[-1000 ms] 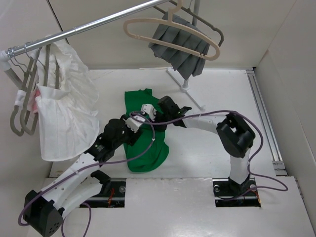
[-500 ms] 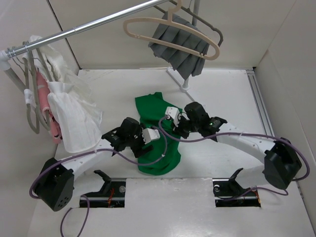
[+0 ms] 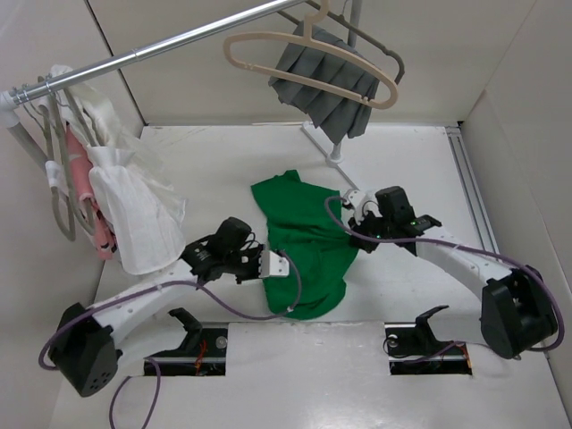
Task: Place the t-shirt on the hanger
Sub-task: Move the tshirt to the center of the board
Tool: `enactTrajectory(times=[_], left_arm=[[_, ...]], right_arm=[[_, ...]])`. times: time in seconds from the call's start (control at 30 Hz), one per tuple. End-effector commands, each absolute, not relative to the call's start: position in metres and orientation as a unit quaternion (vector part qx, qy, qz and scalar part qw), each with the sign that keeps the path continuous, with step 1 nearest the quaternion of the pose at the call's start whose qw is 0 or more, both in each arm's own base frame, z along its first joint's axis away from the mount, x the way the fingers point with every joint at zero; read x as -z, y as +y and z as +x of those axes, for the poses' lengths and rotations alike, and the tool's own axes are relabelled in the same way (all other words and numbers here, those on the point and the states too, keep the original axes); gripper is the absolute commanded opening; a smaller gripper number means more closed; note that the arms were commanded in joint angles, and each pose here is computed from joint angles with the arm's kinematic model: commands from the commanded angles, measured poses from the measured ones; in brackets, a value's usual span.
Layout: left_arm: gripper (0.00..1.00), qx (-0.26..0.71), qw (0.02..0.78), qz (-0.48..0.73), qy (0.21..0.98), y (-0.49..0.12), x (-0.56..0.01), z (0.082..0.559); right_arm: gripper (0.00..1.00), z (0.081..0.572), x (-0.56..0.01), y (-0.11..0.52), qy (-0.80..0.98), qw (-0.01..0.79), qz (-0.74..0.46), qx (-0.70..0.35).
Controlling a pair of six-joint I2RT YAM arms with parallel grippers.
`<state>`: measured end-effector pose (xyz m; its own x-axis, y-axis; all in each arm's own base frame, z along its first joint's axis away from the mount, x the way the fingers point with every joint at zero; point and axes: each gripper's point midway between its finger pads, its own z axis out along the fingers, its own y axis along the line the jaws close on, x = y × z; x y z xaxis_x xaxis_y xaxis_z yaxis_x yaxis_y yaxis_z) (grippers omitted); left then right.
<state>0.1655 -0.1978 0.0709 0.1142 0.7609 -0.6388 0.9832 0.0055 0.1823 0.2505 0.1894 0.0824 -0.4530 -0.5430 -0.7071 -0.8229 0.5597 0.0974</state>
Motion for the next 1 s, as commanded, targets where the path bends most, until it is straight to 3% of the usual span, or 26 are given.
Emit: enactTrajectory(times=[0.0,0.13,0.3,0.43,0.57,0.73,0.83,0.9,0.97], left_arm=[[0.00,0.156,0.334,0.727,0.579,-0.183,-0.100,0.157],[0.00,0.125,0.349,0.743,0.557,-0.171,-0.107,0.154],[0.00,0.071,0.359,0.726,0.582,-0.152,-0.111,0.171],[0.00,0.014,0.469,0.631,0.618,-0.150,-0.170,0.225],[0.00,0.035,0.555,0.534,0.637,-0.155,-0.252,0.274],[0.00,0.123,0.546,0.561,0.610,-0.180,-0.270,0.265],[0.16,0.151,0.546,0.541,0.622,-0.184,-0.258,0.258],[0.34,0.167,0.546,0.521,0.635,-0.184,-0.251,0.255],[0.39,0.164,0.570,0.503,0.629,-0.183,-0.264,0.257]], right_arm=[[0.00,0.255,-0.097,0.176,0.819,0.340,-0.404,-0.225],[0.00,0.260,-0.101,0.165,0.827,0.337,-0.396,-0.213],[0.00,0.265,-0.118,0.159,0.821,0.354,-0.398,-0.204],[0.00,0.283,-0.175,0.164,0.790,0.426,-0.397,-0.192],[0.00,0.309,-0.274,0.171,0.733,0.526,-0.397,-0.171],[0.00,0.299,-0.322,0.193,0.683,0.558,-0.422,-0.209],[0.00,0.274,-0.350,0.231,0.624,0.574,-0.467,-0.251],[0.00,0.244,-0.379,0.263,0.561,0.585,-0.508,-0.291],[0.00,0.220,-0.426,0.275,0.492,0.615,-0.534,-0.308]])
